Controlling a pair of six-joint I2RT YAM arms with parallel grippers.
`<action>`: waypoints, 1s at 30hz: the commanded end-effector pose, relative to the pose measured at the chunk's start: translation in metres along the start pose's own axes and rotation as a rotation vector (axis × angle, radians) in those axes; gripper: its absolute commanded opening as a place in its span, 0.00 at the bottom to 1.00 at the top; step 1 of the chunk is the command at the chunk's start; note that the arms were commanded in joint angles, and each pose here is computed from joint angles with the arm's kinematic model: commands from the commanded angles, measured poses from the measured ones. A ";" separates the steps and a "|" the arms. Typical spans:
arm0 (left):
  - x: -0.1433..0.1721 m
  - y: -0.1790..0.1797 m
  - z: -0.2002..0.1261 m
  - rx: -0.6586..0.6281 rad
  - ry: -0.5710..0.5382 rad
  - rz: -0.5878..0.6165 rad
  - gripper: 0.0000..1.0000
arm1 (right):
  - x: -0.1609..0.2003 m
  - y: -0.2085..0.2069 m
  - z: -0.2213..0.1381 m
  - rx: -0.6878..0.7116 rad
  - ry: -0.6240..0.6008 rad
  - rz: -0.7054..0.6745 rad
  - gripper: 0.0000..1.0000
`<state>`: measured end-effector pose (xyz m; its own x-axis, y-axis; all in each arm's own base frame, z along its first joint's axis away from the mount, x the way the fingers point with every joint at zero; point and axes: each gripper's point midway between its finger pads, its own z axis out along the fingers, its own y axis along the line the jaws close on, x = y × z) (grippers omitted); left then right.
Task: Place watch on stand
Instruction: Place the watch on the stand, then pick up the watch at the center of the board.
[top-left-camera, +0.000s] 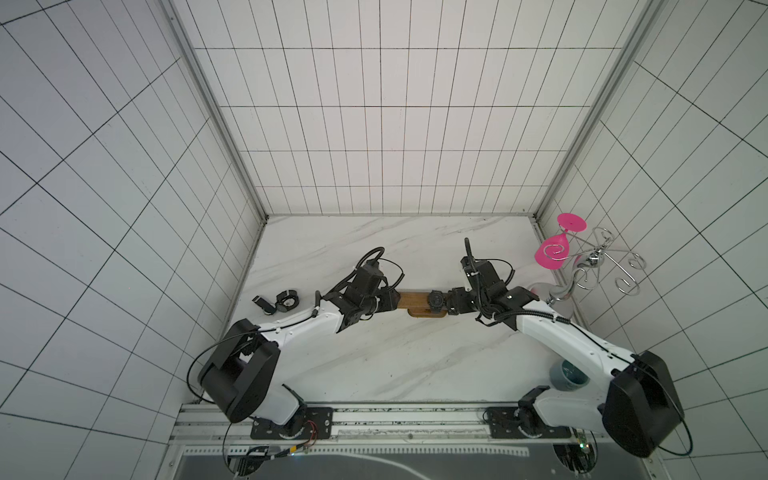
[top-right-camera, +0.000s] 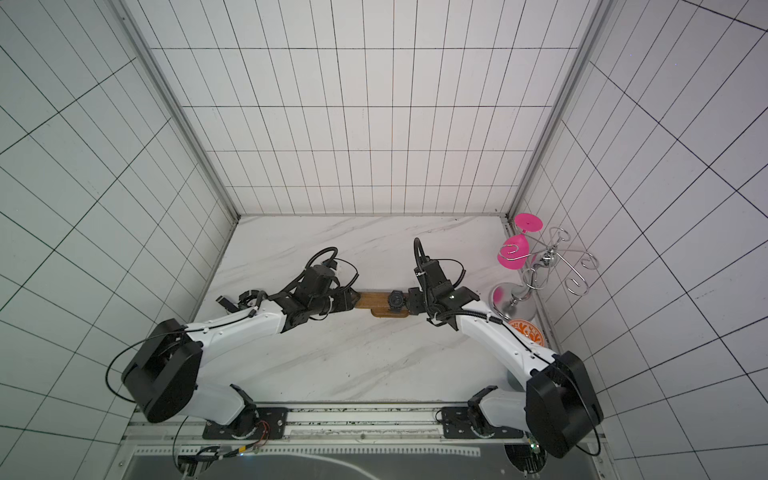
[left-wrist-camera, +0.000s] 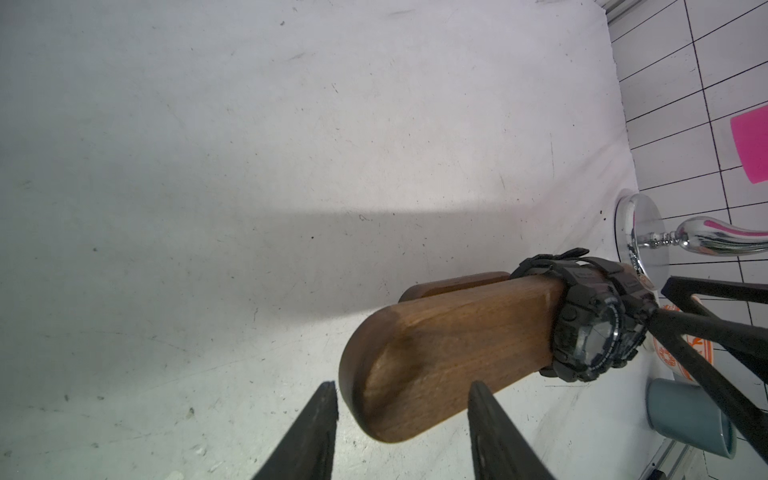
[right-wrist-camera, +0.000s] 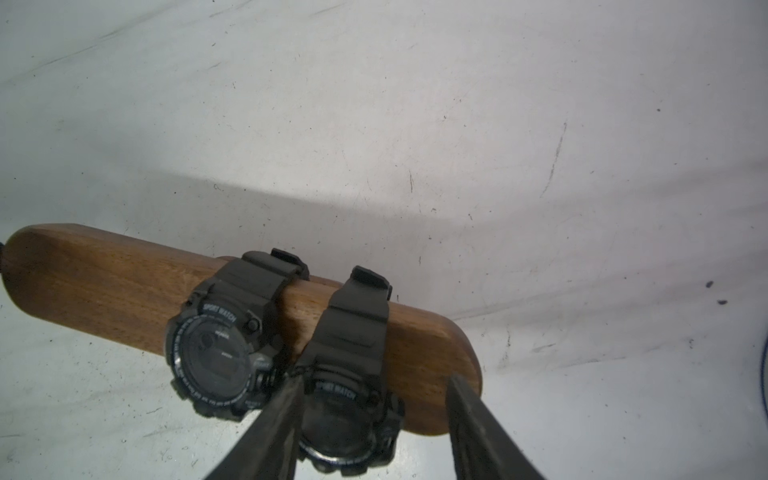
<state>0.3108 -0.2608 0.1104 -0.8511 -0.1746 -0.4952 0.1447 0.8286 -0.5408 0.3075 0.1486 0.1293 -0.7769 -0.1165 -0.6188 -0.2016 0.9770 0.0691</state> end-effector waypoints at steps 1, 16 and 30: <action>-0.009 -0.007 -0.007 0.008 -0.034 0.011 0.50 | -0.005 -0.011 0.002 0.048 -0.013 0.014 0.55; -0.016 -0.006 -0.018 -0.003 -0.062 0.018 0.55 | -0.024 0.007 -0.025 -0.080 -0.086 0.022 0.61; -0.074 0.084 -0.133 -0.279 -0.365 -0.013 0.64 | -0.064 -0.016 -0.114 -0.065 -0.469 0.082 0.76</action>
<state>0.3261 -0.1406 0.2029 -0.6253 -0.3417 -0.7016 0.0248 0.8899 -0.4555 0.2917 0.1323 0.2558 -0.4925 0.0410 -0.8693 -0.2401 0.9537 0.1810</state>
